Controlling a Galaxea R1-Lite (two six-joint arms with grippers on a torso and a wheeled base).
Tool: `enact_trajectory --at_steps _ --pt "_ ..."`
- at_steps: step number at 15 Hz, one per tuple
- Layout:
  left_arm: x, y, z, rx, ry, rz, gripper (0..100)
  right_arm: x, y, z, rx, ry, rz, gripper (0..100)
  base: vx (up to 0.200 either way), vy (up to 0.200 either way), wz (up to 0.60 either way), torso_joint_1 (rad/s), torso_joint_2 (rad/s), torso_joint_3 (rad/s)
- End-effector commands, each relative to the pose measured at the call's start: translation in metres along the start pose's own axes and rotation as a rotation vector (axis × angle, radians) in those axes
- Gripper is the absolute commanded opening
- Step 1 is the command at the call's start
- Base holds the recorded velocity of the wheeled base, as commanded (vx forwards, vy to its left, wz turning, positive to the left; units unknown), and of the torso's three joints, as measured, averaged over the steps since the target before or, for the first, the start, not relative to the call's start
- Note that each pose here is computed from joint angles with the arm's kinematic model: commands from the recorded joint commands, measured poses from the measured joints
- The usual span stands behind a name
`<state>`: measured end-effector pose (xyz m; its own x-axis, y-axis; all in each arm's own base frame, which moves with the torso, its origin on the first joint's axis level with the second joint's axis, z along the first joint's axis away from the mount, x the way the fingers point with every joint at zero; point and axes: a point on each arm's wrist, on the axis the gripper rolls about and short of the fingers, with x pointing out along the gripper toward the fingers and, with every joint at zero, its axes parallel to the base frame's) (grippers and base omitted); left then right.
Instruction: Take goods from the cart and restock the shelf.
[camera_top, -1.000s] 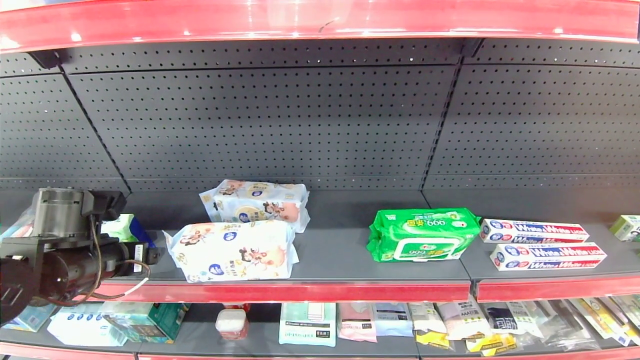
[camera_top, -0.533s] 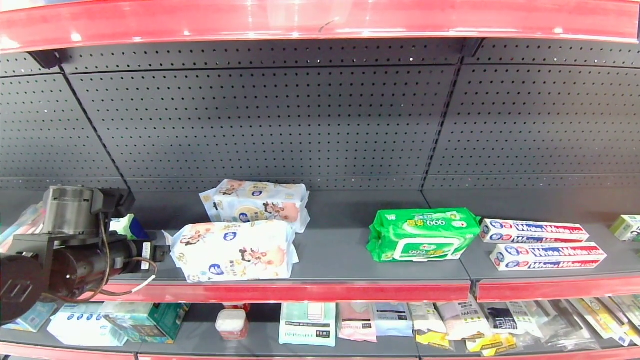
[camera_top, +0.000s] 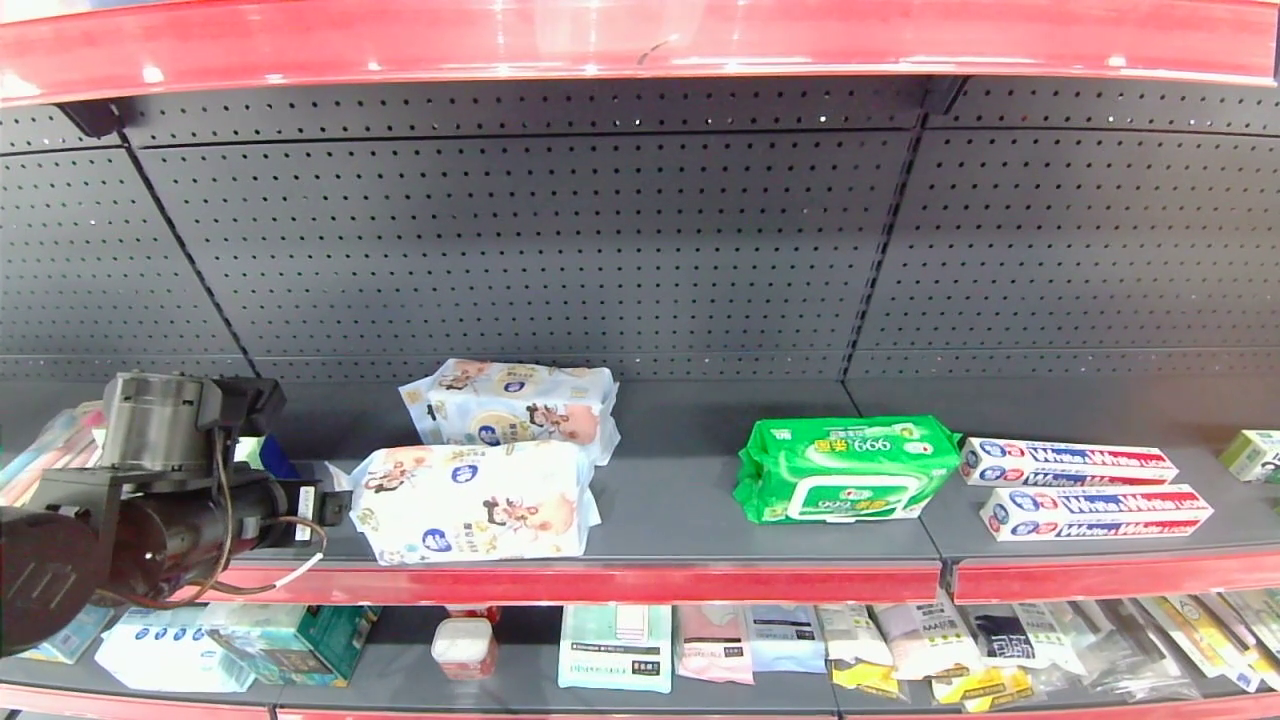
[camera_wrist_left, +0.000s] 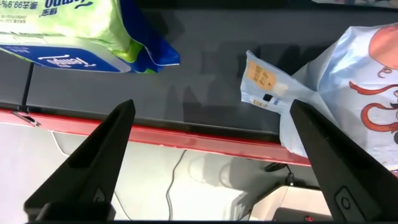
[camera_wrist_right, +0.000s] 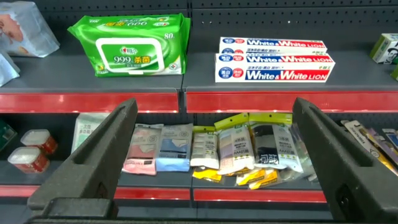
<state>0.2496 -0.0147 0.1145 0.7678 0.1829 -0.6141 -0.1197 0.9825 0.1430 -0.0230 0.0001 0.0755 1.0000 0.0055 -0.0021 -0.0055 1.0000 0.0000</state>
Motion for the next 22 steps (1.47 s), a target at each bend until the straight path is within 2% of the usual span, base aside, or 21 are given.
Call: enact_trajectory --at_steps 1,22 --pt "-0.001 -0.001 0.000 0.002 -0.004 -0.004 100 0.000 0.000 0.000 0.000 0.002 0.001 100 0.000 0.000 0.00 0.000 0.00 0.000" --pt "-0.003 -0.012 0.001 0.026 -0.012 -0.034 100 0.000 0.000 0.000 0.000 0.001 0.001 100 0.000 0.000 0.00 0.000 0.00 0.000"
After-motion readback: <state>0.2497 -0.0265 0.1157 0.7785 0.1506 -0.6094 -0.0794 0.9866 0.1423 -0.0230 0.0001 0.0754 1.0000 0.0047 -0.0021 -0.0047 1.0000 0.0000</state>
